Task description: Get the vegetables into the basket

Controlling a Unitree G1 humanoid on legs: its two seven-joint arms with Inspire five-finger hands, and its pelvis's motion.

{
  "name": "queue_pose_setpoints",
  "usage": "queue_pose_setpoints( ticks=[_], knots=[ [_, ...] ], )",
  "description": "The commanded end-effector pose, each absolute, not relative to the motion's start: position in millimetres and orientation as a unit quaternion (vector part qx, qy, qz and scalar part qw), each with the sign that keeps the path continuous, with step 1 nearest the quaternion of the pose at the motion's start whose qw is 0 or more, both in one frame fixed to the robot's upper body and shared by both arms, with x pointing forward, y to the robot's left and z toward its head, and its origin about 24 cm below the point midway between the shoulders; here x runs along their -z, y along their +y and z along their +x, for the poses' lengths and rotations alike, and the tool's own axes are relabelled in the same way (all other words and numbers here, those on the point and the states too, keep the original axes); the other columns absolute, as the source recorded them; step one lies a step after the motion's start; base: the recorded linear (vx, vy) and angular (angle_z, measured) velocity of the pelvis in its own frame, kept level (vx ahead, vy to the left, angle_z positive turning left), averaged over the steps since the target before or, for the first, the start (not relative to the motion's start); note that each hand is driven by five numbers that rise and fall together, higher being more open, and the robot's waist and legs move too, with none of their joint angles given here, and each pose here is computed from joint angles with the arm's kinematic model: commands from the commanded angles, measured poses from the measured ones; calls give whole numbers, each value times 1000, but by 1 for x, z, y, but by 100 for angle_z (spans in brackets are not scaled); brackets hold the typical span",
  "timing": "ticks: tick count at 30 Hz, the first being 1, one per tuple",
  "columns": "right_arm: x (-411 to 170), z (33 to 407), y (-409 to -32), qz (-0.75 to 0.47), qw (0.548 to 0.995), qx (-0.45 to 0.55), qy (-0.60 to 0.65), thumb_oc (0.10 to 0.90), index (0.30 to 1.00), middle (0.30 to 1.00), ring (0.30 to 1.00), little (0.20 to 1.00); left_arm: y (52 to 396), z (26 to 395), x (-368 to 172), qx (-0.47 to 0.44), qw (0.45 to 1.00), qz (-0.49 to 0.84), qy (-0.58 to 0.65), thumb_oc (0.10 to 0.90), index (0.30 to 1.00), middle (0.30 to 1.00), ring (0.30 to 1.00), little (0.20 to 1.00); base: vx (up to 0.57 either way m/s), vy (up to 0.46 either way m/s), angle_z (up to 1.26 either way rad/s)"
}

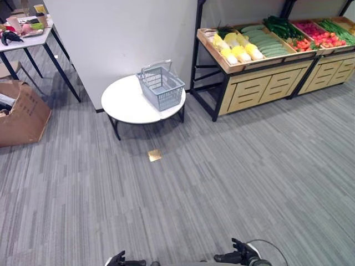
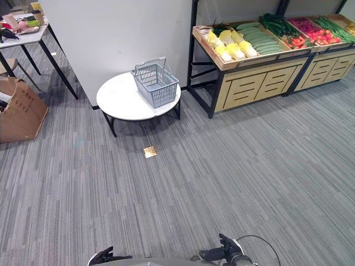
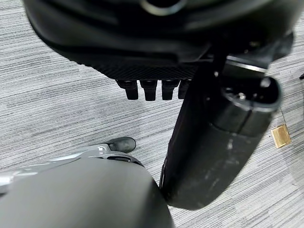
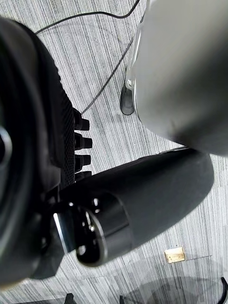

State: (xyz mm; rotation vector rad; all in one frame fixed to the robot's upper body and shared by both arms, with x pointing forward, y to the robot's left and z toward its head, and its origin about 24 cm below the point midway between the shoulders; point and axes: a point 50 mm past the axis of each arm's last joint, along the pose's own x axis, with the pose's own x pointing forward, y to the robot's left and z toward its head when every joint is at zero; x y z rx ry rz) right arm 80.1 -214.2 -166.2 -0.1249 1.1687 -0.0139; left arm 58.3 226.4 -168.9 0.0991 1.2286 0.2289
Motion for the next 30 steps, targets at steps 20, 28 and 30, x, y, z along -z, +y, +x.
queue_pose_setpoints(
  ticks=[20, 28, 30],
  knots=[
    [168, 76, -212, -96, 820, -27, 563, 900, 1000, 1000, 1000, 1000, 236, 44, 169, -100, 791, 80, 598, 900, 1000, 1000, 1000, 1000, 15, -5, -8],
    [166, 76, -222, -99, 820, -10, 563, 900, 1000, 1000, 1000, 1000, 230, 51, 169, -84, 800, 82, 588, 900, 1000, 1000, 1000, 1000, -10, 8, 3],
    [166, 76, -223, -102, 820, -8, 563, 900, 1000, 1000, 1000, 1000, 229, 53, 169, -81, 801, 84, 587, 900, 1000, 1000, 1000, 1000, 0, 0, 0]
  ],
)
